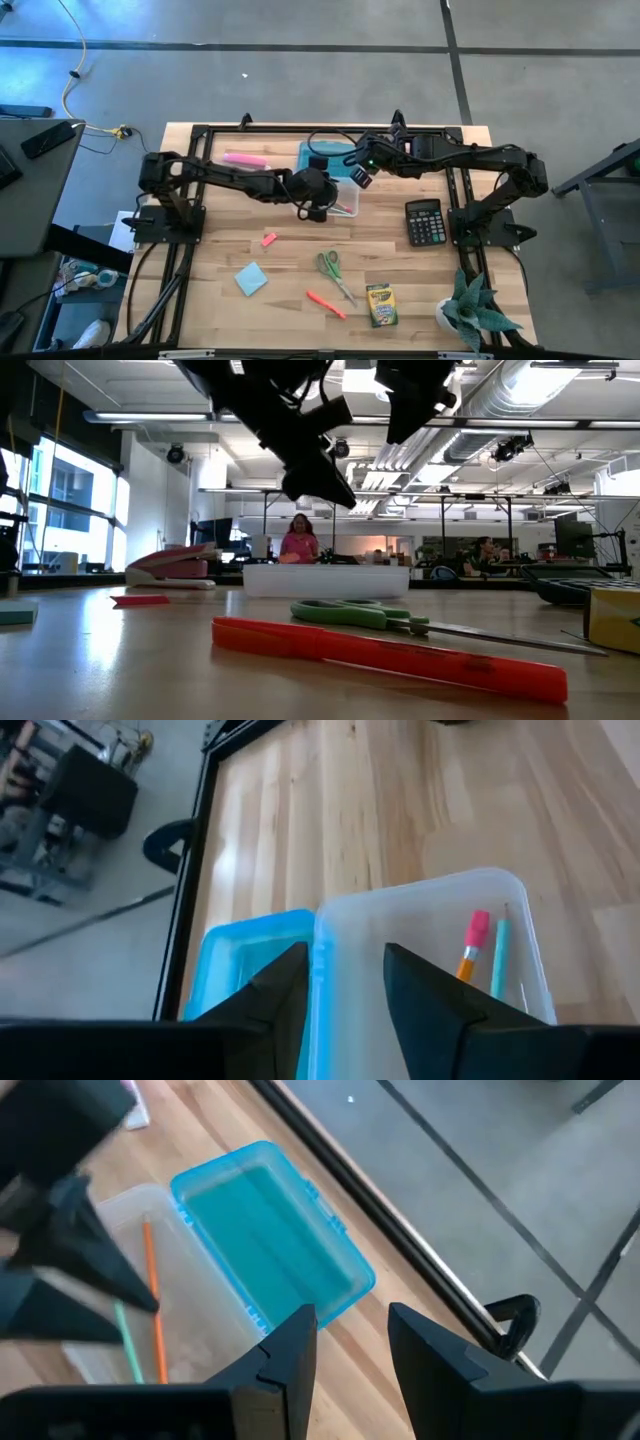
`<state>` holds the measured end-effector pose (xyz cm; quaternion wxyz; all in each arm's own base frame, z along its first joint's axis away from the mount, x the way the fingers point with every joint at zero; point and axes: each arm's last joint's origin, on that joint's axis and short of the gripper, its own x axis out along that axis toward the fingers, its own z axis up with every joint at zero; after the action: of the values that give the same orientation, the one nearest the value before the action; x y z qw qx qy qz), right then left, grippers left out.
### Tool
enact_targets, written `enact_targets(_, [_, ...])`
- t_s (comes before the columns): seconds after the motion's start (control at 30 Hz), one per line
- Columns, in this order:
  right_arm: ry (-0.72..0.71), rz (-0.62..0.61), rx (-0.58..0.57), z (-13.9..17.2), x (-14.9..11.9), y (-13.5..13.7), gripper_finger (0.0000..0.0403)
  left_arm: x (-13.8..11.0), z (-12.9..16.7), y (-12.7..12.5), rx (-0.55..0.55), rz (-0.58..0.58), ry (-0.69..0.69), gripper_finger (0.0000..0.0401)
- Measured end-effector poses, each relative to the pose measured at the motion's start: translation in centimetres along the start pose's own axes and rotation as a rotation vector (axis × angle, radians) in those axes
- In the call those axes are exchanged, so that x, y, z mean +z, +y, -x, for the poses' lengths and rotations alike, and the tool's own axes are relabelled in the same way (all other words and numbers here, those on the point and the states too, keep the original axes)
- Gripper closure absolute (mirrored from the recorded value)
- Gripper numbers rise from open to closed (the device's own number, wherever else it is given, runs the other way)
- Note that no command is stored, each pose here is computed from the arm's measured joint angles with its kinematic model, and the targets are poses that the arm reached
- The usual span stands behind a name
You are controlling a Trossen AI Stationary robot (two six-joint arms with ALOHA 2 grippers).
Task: Pack school essentials
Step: Put the green scissor into the blue supply box
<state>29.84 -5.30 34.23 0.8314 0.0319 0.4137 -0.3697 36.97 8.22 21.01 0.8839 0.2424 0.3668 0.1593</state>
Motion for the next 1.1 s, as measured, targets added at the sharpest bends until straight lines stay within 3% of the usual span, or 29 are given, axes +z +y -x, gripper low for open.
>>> enact_targets(0.37, [0.024, -0.009, 0.078, 0.9, 0.4, -0.2, 0.0284, -0.8, 4.7, 1.4, -0.072, 0.162, 0.145, 0.029])
enact_targets(0.5, [0.027, -0.026, 0.131, 1.5, 0.6, 0.1, 0.0284, -0.6, 7.4, 2.2, -0.153, 0.25, 0.125, 0.029])
enact_targets(0.77, [0.018, -0.015, 0.184, 2.8, -0.1, 1.9, 0.0284, -0.8, 12.6, 3.7, -0.207, 0.401, 0.093, 0.0291])
enact_targets(1.1, [-0.008, -0.018, 0.316, 1.8, -2.3, 5.7, 0.0284, -3.5, 13.4, -0.4, -0.291, 0.501, -0.018, 0.029])
